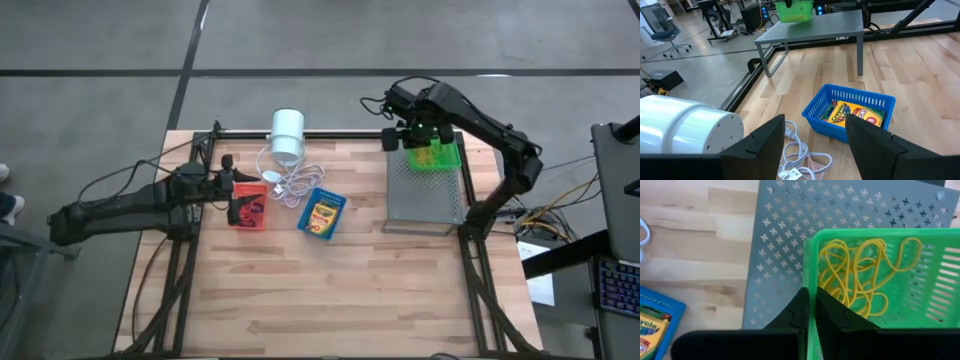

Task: Pick & Place Office Desk Supplies
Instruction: Put the green bin filled with rubber bands on the shelf, then put the blue bin filled with pack of crayons on the shelf

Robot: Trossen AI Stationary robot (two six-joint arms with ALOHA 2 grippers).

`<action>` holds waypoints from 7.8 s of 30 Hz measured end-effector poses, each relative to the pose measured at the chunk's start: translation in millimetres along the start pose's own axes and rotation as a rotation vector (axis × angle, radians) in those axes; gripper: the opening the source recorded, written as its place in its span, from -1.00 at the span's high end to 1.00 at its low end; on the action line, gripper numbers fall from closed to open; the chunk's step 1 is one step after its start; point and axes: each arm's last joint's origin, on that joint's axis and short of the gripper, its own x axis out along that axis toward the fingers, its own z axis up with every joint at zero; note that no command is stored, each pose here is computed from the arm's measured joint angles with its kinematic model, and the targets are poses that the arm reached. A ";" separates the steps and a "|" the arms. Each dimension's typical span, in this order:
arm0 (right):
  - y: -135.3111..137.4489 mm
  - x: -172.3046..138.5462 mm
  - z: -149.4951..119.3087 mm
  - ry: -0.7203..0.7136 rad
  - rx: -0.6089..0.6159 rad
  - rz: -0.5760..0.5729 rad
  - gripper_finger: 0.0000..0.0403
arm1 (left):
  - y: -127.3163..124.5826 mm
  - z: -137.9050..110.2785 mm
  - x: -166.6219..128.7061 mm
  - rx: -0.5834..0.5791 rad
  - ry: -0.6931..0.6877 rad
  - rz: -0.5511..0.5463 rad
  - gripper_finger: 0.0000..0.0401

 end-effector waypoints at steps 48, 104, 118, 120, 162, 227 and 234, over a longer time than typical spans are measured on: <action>5.4 34.7 37.5 0.036 0.093 0.041 0.94 | -0.1 0.0 0.1 0.000 0.000 -0.001 -0.06; 87.8 -39.3 -47.3 -0.326 -0.718 0.246 0.69 | 0.0 0.0 0.1 0.000 0.001 0.000 -0.06; 120.9 3.1 -78.3 -0.326 -1.013 0.401 0.69 | -0.1 0.0 0.0 0.000 0.000 -0.001 -0.06; 125.7 7.0 -79.2 -0.351 -1.012 0.437 0.69 | -0.1 0.0 0.0 0.000 0.000 -0.001 -0.06; 223.6 47.1 -255.1 -0.402 -1.387 0.468 0.34 | -1.4 -5.8 -0.2 -0.004 0.058 -0.014 -0.06; 239.4 117.3 -242.2 -0.365 -1.275 0.346 0.28 | -2.5 -9.9 -0.6 -0.007 0.102 -0.025 -0.06; 235.9 102.2 -244.7 -0.564 -1.334 0.227 0.26 | -2.4 -9.9 -0.6 -0.007 0.102 -0.025 -0.06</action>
